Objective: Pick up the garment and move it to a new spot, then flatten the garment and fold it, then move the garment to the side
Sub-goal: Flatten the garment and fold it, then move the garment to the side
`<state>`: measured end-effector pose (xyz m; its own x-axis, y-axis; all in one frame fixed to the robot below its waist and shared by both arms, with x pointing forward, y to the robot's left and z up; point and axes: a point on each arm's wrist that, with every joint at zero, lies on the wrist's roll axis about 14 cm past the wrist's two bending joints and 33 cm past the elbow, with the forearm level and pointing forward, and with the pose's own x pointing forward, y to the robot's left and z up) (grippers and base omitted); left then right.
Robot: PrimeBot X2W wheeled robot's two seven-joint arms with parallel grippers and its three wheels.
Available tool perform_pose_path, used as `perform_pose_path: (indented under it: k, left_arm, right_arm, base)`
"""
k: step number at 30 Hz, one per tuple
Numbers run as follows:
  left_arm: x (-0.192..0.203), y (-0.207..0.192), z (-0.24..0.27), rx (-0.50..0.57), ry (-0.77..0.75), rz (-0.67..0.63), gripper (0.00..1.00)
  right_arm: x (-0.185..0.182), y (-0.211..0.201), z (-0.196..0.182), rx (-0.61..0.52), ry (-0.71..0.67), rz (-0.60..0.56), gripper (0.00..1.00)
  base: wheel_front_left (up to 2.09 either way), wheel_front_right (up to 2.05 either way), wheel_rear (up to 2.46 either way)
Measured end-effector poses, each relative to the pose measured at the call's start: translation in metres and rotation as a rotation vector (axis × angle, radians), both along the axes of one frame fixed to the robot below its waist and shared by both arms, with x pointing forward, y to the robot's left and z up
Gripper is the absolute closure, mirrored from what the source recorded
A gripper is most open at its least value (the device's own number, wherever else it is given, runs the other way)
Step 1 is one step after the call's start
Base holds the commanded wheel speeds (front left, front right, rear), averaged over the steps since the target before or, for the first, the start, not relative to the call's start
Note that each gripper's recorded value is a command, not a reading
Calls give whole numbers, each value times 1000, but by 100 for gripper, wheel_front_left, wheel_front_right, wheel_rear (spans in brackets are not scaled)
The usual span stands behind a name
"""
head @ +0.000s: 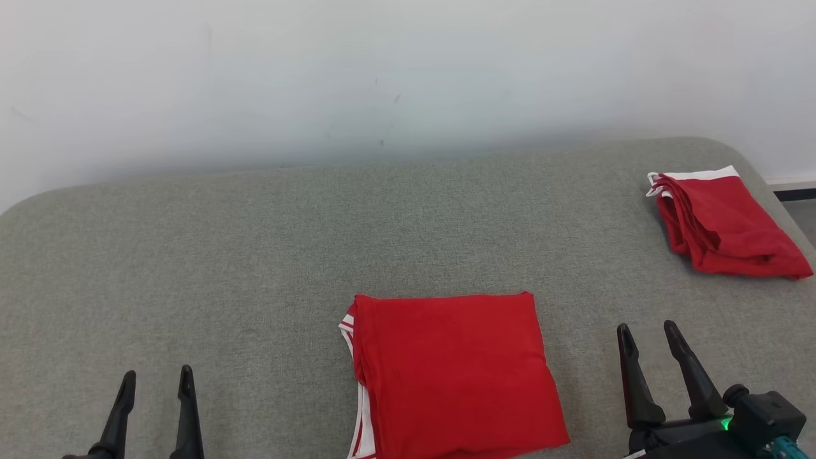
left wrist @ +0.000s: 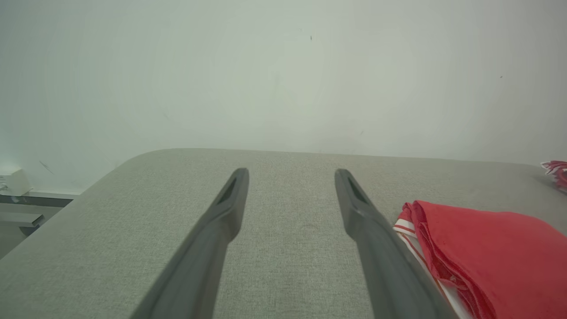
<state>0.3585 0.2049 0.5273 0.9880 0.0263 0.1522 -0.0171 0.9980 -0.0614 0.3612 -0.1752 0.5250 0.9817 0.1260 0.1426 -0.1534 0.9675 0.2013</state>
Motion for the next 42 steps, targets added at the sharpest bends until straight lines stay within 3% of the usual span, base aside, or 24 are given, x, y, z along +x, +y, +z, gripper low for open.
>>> perform_pose_path:
  k: [32, 42]
  left_arm:
    - [-11, 2, -6, 16, 19, 2, 0]
    - [-3, 3, -5, 16, 18, 5, 0]
  right_arm:
    - [-2, 22, -22, -50, 62, 59, 0]
    - [30, 31, -11, -92, 67, 99, 0]
  base:
    - [0, 0, 0]
    - [0, 0, 0]
